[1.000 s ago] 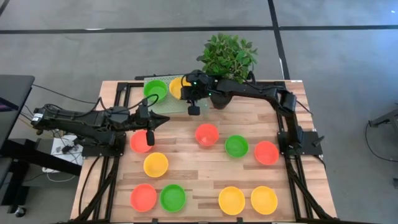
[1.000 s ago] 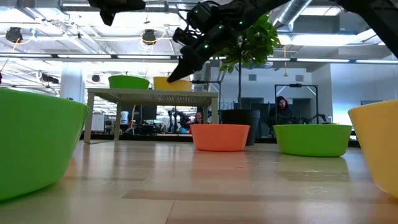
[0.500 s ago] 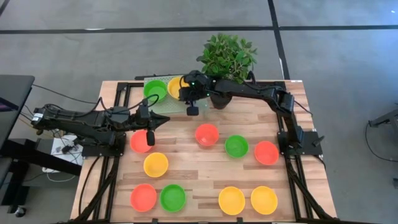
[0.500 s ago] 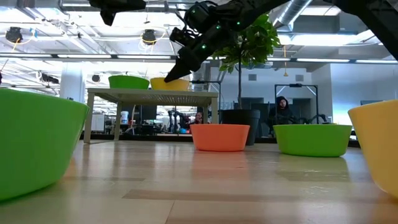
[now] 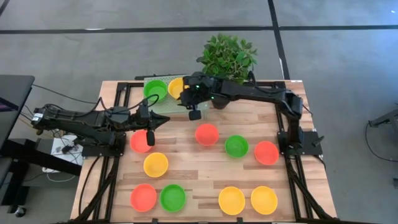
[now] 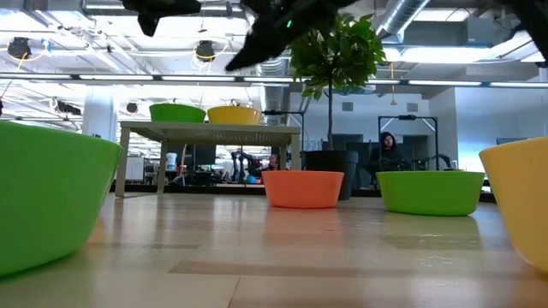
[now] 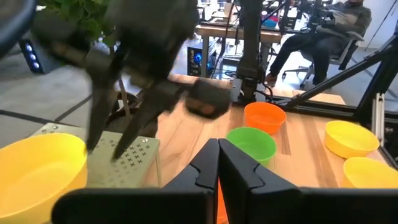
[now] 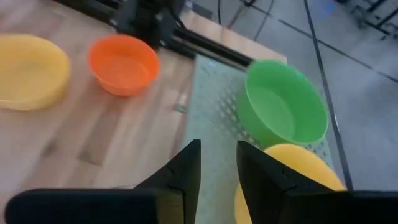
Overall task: Pick & Place Mini bowls
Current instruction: Put the orange bowl on the shelf
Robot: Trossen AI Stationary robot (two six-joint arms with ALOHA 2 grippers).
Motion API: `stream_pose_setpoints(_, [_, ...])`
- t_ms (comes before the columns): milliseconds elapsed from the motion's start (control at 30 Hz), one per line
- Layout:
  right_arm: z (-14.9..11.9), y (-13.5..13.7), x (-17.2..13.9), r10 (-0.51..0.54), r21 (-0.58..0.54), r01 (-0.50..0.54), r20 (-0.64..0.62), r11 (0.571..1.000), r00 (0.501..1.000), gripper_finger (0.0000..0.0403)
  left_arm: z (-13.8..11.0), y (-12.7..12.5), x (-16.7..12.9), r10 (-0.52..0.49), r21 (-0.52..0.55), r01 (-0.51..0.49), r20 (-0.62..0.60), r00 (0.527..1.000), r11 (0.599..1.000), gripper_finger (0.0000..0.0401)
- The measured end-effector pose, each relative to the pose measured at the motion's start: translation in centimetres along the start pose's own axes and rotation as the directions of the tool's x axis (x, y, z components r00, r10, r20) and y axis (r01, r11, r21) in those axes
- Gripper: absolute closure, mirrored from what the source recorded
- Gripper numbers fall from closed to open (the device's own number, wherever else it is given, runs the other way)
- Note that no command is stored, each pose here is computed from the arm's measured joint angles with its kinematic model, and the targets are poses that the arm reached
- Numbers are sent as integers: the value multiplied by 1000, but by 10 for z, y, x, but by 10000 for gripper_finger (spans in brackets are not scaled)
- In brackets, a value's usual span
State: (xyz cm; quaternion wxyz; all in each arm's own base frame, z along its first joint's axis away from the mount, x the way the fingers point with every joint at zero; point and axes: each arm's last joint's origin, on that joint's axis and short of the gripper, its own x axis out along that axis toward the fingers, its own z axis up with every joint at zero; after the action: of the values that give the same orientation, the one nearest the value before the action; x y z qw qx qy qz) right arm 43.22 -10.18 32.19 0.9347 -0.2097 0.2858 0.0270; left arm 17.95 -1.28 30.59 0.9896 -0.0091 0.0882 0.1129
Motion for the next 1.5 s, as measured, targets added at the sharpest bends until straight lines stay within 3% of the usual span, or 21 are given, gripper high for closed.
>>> stream_pose_setpoints(267, [46, 50, -91, 83, -52, -84, -17, 995, 996, 300, 0, 0, 0, -1, -26, 1, -3, 1000, 1000, 389])
stream_pose_setpoints(400, [55, 78, -137, 127, -30, -130, -73, 991, 989, 300, 0, -2, 0, -12, -24, 12, -3, 1000, 1000, 392])
stream_pose_setpoints(533, [46, 104, -163, 210, 81, -201, -138, 976, 968, 306, -1, -6, -2, -33, -21, 32, -3, 999, 999, 394])
stream_pose_setpoints(700, [5, 139, -166, 290, 242, -229, -260, 943, 921, 322, -1, -9, -3, -53, -17, 53, -4, 999, 998, 389])
stream_pose_setpoints(867, [-37, 170, -168, 275, 466, -103, -318, 879, 907, 327, -1, -10, -3, -56, -17, 56, -3, 998, 998, 392])
stream_pose_setpoints(967, [-60, 190, -170, 318, 603, -20, -391, 797, 864, 326, 0, -9, -3, -55, -18, 55, 0, 998, 998, 394])
stream_pose_setpoints(1067, [-78, 210, -175, 352, 704, 130, -496, 698, 794, 326, 0, -9, -3, -55, -19, 55, 2, 998, 998, 393])
stream_pose_setpoints(1167, [-92, 229, -179, 367, 723, 289, -602, 627, 709, 325, 0, -9, -3, -55, -20, 55, 4, 998, 998, 390])
stream_pose_setpoints(1267, [-101, 248, -180, 377, 726, 397, -652, 562, 658, 325, 0, -9, -3, -55, -21, 55, 5, 998, 998, 389])
stream_pose_setpoints(1500, [-127, 280, -170, 348, 647, 605, -761, 464, 547, 325, 1, -10, -3, -55, -23, 55, 11, 998, 998, 394])
